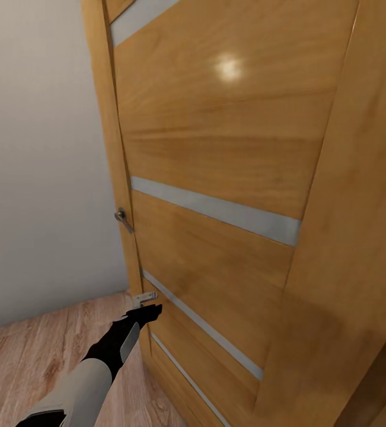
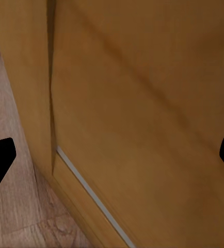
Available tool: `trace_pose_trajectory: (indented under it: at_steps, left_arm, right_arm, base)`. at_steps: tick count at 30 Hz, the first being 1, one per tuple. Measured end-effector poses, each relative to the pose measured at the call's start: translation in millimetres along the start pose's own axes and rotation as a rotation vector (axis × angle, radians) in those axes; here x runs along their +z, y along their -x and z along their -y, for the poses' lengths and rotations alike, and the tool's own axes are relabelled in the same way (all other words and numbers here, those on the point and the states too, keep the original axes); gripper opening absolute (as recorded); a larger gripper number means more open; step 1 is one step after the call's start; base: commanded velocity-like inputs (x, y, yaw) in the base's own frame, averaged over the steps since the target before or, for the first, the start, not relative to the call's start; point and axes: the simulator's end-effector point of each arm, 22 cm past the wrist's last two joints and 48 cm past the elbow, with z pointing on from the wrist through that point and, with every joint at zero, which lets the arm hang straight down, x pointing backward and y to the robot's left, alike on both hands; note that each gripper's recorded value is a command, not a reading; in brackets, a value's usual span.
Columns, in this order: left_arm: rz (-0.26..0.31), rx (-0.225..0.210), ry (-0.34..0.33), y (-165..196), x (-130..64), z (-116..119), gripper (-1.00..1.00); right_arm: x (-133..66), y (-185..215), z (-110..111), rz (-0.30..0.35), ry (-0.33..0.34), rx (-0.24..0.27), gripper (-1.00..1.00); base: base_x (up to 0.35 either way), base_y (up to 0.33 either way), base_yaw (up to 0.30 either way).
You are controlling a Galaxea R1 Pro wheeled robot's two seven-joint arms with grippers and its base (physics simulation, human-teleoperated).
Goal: Move the two storage containers from the living room to the garage. In the garage, place one container on the floor and stack the other container on top of it (either order is fine).
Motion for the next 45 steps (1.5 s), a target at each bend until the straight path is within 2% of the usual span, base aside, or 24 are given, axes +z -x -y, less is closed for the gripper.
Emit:
trace_pose_trajectory:
  at_steps: [15,27,45]
  left_arm:
    - [-0.001,-0.003,-0.003,-0.5,-0.1,0.9,1.0]
    - [-0.002,-0.003,-0.004,-1.2,-0.1,1.3,1.0]
    - [-0.002,-0.003,-0.004,-0.9,0.1,1.3,1.0]
  right_arm:
    - [-0.1,0.3,0.5,0.002,-0.003,0.001,1.0]
    - [-0.1,0.3,0.5,0.002,-0.003,0.001,1.0]
    - [0.0,0.3,0.5,0.001,-0.002,0.001,1.0]
  base:
    - [0.01,0.0,0.0]
    - [0.221,0.0,0.0]
    - [0.008,0.0,0.0]
